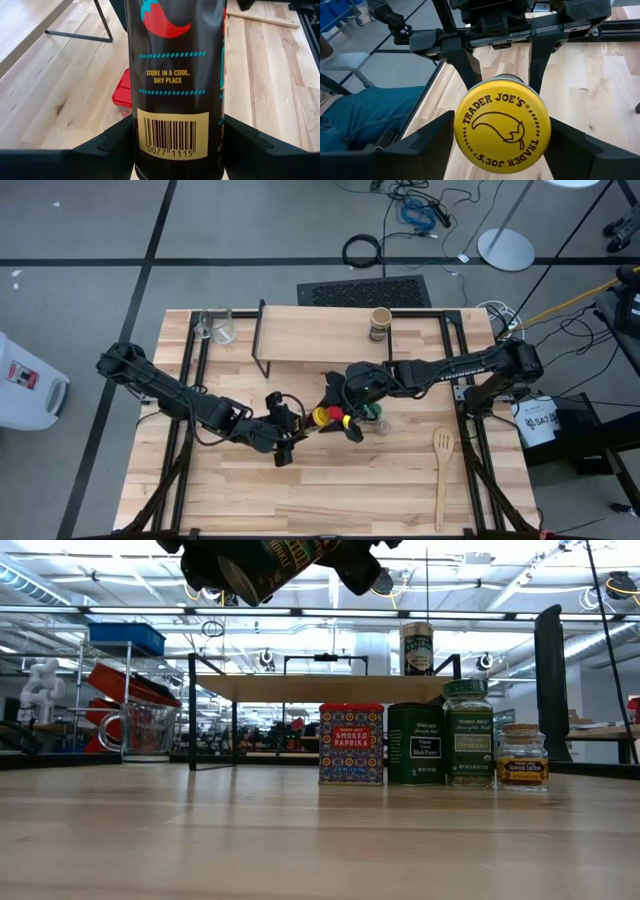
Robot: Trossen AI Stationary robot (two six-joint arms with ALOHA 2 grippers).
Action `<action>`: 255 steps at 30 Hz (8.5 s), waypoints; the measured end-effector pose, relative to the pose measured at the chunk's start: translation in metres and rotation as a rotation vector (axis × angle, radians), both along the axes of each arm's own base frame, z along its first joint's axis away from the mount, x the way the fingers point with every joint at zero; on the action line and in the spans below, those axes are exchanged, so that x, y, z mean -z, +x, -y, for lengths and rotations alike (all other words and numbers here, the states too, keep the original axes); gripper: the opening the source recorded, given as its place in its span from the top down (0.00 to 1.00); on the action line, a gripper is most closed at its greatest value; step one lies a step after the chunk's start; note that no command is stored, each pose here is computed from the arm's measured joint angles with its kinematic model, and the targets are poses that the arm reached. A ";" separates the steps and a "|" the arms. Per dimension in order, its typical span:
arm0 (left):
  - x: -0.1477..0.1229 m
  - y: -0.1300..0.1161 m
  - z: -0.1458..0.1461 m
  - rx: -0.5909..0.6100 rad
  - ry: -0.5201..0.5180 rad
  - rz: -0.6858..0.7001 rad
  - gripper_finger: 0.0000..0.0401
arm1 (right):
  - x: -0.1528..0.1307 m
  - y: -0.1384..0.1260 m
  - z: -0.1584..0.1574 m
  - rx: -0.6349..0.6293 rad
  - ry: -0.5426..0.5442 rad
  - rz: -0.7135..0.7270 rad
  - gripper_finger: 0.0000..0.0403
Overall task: Shelf spices
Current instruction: Put the yellow seasoning bottle on the shelf, then put the red seasoning can on the shelf
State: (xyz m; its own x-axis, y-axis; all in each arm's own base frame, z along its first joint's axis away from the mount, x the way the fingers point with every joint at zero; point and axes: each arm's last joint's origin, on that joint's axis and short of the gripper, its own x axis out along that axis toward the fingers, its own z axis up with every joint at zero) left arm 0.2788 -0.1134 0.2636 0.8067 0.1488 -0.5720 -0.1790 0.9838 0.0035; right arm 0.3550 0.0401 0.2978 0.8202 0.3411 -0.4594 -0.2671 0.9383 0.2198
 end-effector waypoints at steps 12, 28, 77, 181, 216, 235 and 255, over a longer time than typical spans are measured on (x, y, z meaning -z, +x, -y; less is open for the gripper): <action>0.000 0.000 0.000 0.000 0.000 -0.001 0.40 | 0.000 0.000 0.002 0.001 -0.005 0.002 0.45; -0.001 -0.003 0.010 0.027 -0.005 0.024 0.23 | 0.001 0.000 0.006 -0.002 -0.006 -0.009 0.45; -0.020 -0.043 0.015 -0.259 0.152 0.130 0.15 | -0.121 -0.099 0.180 0.511 -0.220 -0.338 0.45; -0.019 -0.032 -0.005 -0.282 0.179 0.086 0.15 | -0.085 -0.022 0.215 0.420 -0.181 -0.757 0.45; -0.019 -0.035 -0.001 -0.276 0.171 0.096 0.15 | -0.079 -0.056 0.205 0.397 -0.142 -0.824 0.45; -0.019 -0.035 -0.001 -0.267 0.186 0.091 0.15 | -0.079 -0.057 0.206 0.403 -0.172 -0.832 0.36; -0.021 -0.033 0.000 -0.265 0.178 0.111 0.15 | -0.108 -0.076 0.185 0.417 -0.233 -0.748 0.36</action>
State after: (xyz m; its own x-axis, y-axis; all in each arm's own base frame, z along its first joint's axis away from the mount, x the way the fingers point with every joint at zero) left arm 0.2457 -0.1137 0.2847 0.7826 0.4510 -0.4291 -0.4370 0.8889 0.1373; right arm 0.2792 -0.1445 0.4061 0.3143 -0.0878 -0.9453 0.2434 0.9699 -0.0092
